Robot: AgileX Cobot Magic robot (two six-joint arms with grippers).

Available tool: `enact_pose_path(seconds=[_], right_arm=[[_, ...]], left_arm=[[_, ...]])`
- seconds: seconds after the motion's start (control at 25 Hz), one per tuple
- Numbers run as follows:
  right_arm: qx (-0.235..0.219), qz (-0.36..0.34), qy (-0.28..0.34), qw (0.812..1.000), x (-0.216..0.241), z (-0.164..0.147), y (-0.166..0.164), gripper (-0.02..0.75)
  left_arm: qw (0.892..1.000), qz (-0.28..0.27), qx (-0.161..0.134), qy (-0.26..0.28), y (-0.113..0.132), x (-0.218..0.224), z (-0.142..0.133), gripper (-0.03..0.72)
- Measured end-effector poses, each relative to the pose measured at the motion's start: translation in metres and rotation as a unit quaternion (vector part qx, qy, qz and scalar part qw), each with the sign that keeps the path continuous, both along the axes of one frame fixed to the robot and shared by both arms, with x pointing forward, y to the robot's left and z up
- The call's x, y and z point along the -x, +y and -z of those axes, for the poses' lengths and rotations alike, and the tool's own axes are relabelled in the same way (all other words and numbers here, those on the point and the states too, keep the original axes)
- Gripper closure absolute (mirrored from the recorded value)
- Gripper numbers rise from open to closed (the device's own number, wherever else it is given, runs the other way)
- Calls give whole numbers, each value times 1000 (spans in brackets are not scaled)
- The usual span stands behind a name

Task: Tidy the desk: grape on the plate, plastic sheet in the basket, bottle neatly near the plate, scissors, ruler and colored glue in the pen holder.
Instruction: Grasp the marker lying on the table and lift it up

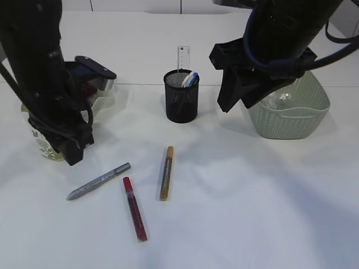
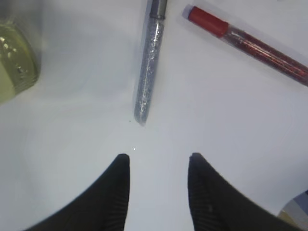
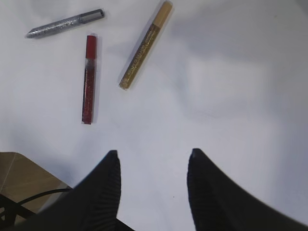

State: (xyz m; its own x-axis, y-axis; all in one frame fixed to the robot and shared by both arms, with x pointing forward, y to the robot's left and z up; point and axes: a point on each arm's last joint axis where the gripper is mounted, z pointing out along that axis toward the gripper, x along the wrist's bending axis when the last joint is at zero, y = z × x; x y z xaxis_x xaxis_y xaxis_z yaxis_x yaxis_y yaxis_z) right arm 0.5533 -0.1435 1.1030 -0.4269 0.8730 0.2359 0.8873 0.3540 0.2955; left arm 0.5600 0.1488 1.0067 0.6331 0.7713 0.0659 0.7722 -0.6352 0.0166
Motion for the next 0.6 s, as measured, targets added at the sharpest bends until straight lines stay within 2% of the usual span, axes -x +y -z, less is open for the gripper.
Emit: enact_pose_path(seconds=[0.2,0.32,0.6], right_arm=[[0,0,0,1000,0,0,0,374],[0,0,0,1000,0,0,0,374],[0,0,0,1000,0,0,0,373]], left_arm=[[999,31,-2,6,-7,-14,32,392],[999,53,2,9,-10,-17,42,392],[998,61,0,22,-14,-23,65,393]])
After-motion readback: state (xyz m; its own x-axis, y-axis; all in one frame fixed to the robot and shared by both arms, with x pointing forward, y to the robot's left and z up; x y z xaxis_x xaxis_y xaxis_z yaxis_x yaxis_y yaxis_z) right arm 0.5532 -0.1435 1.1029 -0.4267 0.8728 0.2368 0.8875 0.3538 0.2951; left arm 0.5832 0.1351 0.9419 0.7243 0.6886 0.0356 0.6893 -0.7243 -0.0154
